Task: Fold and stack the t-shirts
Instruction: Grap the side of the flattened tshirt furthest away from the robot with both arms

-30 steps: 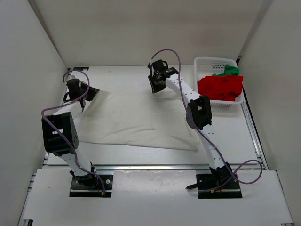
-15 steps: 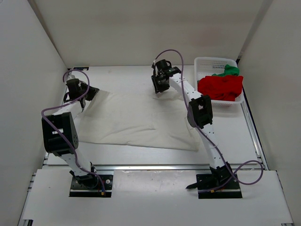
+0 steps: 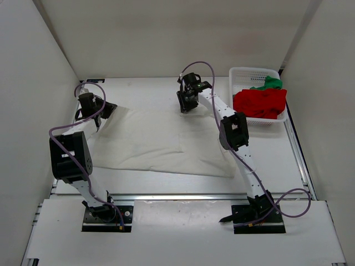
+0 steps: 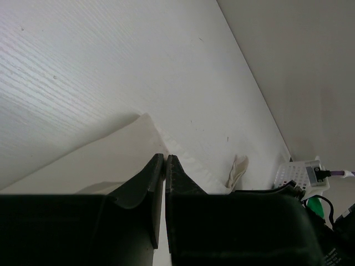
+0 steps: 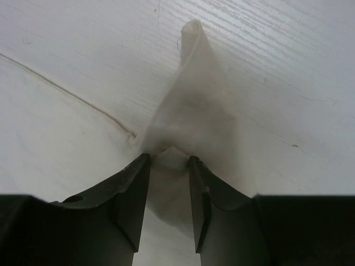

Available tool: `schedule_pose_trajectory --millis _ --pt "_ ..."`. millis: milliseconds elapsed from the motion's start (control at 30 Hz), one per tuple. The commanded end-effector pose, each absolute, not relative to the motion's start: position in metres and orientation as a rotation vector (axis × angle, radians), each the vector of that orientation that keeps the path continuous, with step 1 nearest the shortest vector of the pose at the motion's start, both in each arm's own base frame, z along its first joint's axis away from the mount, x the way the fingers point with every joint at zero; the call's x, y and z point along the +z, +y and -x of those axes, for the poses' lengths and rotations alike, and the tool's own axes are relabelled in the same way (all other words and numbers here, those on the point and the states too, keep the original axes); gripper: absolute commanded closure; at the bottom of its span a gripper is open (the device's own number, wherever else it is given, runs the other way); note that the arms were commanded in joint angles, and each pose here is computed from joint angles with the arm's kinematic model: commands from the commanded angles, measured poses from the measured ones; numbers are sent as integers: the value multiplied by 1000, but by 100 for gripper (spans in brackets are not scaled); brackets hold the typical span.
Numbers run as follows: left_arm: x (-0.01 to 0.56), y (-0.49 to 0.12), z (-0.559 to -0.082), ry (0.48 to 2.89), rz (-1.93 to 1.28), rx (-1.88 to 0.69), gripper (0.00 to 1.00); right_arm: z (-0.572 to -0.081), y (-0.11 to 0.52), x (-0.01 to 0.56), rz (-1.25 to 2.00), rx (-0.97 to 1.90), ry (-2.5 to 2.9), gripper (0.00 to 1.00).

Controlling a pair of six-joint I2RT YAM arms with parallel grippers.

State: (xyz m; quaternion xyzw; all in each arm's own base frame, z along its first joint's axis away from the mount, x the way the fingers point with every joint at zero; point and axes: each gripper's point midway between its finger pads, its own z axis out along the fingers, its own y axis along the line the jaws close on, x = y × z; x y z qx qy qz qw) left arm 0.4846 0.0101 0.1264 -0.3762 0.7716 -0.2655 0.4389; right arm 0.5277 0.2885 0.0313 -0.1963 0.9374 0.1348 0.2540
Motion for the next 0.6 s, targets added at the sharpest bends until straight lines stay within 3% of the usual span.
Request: schedule_pose_trajectory --millis 0,67,300,567 --pt "133 11 -487 1898 917 -670 100 -544 292 47 510 388 2478 67" --pt "133 10 -487 1899 919 -674 100 -543 297 51 503 417 2473 69" --pt "132 11 -488 1901 921 -668 100 -550 294 58 487 414 2452 96" --pt "133 12 -488 1901 926 -673 100 -551 282 101 473 358 2401 98"
